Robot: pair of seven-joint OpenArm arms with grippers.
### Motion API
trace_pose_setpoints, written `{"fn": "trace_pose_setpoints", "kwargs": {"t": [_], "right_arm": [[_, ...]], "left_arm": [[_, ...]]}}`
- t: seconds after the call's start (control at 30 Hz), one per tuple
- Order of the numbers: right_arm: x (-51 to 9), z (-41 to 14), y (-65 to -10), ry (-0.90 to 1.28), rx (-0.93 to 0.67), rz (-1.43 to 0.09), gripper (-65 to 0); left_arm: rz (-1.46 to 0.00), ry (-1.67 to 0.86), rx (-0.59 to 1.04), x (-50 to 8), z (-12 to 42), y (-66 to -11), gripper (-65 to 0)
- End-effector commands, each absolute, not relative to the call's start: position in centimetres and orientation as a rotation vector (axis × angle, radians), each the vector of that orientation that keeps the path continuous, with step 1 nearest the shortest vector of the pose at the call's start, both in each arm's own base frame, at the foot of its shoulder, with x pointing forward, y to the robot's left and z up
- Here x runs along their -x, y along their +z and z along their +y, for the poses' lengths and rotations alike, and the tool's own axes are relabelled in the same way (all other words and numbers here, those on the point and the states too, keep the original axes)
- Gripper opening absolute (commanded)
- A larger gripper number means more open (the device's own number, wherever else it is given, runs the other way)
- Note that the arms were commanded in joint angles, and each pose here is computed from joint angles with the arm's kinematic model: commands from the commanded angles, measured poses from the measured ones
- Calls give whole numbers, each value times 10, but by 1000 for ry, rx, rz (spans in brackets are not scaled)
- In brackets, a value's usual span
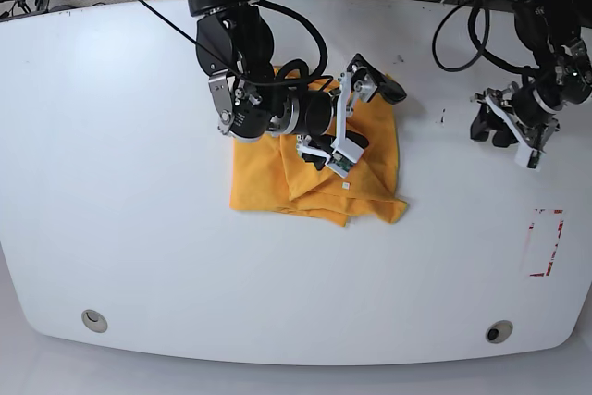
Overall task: Fold the T-shirt properly
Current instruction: 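Press and tuck the bunched shirt with the right gripper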
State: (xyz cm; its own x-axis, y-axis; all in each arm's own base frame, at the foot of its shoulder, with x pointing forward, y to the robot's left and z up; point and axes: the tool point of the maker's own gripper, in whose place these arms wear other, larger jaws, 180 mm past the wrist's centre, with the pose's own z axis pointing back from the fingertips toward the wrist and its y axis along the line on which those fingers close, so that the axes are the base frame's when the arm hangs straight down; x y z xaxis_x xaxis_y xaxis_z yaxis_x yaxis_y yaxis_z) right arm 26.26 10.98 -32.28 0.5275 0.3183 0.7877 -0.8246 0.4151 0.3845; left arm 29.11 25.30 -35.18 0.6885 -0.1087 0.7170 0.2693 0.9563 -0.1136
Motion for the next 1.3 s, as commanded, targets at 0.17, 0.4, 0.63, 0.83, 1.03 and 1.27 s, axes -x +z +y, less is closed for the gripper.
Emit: {"fn": "trace_pose_setpoints", "kwargs": {"t": [0.17,0.4,0.63,0.83,1.03,1.27], "right_arm": [[-299,49,-306,655,-763,-831,0],[-316,34,-303,680,-691,-867,0],[-353,7,-316,651,-550,-865,0],[-367,-11,-347,544,-572,-777,0],[-365,7,-349,507,-668,-758,0],[-344,35,-343,469,-835,-746,0]], "left_arm": [[-849,-217,204,-302,258,-333,-382],[-830,-217,207,-296,257,-339,-382],[-829,-216,209,-296,257,-340,-382],[-830,-217,208,-296,257,-339,-382],[-829,-216,209,-296,257,-340,-382],[-829,-215,209,-296,257,-340,-382]]}}
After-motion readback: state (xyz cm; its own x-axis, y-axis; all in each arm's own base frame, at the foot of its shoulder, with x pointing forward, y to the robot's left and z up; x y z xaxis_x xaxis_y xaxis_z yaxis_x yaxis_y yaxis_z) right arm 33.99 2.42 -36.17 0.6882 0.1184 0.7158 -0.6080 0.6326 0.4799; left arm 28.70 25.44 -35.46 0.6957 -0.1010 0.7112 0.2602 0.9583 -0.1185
